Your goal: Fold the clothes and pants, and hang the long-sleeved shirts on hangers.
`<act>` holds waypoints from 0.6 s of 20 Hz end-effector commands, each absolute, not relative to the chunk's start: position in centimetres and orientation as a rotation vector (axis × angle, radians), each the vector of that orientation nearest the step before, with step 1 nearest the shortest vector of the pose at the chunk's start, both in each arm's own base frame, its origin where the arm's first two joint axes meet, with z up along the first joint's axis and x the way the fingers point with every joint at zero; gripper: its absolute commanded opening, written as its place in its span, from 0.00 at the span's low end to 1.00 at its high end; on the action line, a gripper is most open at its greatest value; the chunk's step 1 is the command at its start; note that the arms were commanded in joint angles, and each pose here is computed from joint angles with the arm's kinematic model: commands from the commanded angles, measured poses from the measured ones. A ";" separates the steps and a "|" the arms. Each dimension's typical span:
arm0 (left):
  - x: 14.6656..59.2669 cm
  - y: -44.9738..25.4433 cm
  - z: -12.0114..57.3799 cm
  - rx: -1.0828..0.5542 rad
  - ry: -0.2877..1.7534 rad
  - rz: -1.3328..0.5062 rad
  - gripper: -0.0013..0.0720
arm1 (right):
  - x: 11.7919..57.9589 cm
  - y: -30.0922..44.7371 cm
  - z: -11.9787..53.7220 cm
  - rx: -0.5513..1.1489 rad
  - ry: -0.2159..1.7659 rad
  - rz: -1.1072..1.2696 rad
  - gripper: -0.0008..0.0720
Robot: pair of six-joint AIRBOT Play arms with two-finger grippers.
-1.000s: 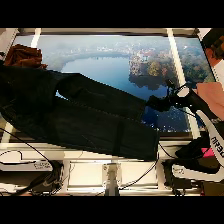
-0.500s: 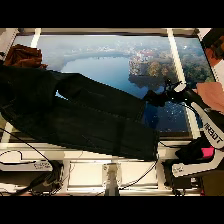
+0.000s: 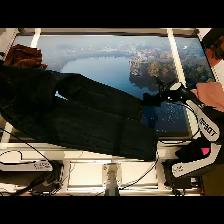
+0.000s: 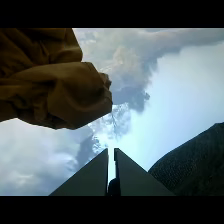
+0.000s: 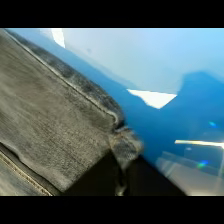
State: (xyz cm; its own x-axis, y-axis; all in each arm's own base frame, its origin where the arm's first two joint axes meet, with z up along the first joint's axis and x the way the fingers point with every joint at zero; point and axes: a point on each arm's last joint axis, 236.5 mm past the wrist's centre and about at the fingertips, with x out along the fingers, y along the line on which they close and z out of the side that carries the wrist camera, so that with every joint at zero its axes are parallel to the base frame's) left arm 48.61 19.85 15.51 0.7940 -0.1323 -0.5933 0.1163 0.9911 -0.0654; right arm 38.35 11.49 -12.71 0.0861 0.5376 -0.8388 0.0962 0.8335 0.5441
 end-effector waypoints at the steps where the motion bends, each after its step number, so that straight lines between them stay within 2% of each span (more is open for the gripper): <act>1: 48.6 19.8 15.6 -0.032 0.639 -0.132 0.09 | 39.4 12.0 -12.4 0.477 1.416 0.389 0.04; 7: 48.0 21.5 15.1 -0.001 0.661 -0.088 0.10 | 45.4 8.4 -7.5 0.383 1.239 0.345 0.04; 8: 47.7 22.3 14.7 0.029 0.682 -0.064 0.29 | 46.2 7.9 -6.5 0.382 1.211 0.341 0.04; 10: 47.5 23.4 14.2 0.069 0.704 -0.030 0.95 | 47.2 7.7 -5.1 0.378 1.178 0.346 0.04; 12: 47.5 23.8 14.3 0.079 0.699 -0.015 0.97 | 47.9 7.8 -4.5 0.380 1.155 0.346 0.04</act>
